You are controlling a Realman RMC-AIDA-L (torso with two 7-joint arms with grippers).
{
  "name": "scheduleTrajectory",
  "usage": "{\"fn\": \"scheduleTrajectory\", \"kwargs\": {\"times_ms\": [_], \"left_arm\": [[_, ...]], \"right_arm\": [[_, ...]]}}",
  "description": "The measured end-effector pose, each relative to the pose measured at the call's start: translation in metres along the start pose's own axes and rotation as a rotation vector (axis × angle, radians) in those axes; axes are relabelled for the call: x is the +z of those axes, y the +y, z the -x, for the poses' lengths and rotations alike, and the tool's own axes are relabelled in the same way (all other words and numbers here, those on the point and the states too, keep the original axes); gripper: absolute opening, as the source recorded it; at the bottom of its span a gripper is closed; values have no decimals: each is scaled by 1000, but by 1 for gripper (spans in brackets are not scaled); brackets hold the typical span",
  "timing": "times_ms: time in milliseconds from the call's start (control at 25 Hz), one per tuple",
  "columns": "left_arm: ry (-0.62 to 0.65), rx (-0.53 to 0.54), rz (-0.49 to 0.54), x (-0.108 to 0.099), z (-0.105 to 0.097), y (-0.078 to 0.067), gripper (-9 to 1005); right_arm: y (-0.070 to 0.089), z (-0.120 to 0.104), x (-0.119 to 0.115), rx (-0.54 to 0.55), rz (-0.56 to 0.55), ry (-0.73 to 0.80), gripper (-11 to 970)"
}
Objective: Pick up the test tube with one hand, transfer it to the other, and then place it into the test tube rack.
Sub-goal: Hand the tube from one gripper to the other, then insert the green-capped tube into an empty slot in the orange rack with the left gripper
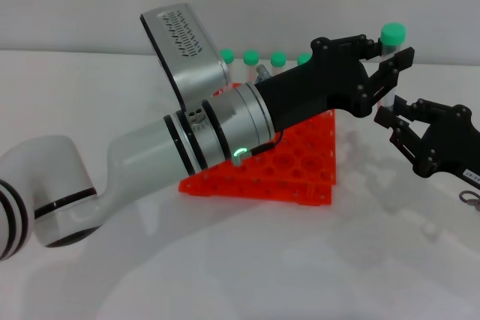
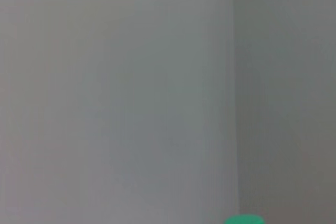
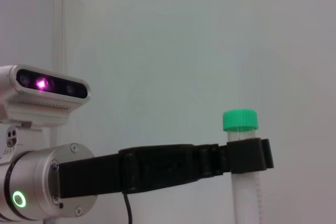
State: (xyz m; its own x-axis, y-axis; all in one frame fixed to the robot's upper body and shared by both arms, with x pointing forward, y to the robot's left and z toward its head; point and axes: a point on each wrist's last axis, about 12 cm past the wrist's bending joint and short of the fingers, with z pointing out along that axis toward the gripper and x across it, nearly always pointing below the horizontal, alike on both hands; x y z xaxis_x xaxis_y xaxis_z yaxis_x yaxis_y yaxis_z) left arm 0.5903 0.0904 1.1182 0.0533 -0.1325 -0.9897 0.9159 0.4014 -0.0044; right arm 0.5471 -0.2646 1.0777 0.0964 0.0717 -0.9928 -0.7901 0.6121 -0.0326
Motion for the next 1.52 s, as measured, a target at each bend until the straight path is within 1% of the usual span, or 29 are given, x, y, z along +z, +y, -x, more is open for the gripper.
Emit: {"fn": "scheduleTrajectory", "kwargs": {"times_ms": [720, 960, 1200, 1400, 1520], "left_arm": [[-5, 23, 0, 0, 1, 0, 221], [-5, 24, -1, 1, 1, 0, 220], [-13, 39, 10, 1, 1, 0, 216], [-33, 42, 68, -6, 1, 6, 216], [-43, 51, 104, -12, 0, 9, 216]], "right_arm": [[-3, -3, -2, 3, -31, 18, 195], [-4, -3, -1, 7, -35, 19, 398], [-10, -6, -3, 9, -74, 56, 523], [-15, -7, -9, 10, -124, 67, 628], [-19, -8, -14, 8, -155, 73, 722]]}}
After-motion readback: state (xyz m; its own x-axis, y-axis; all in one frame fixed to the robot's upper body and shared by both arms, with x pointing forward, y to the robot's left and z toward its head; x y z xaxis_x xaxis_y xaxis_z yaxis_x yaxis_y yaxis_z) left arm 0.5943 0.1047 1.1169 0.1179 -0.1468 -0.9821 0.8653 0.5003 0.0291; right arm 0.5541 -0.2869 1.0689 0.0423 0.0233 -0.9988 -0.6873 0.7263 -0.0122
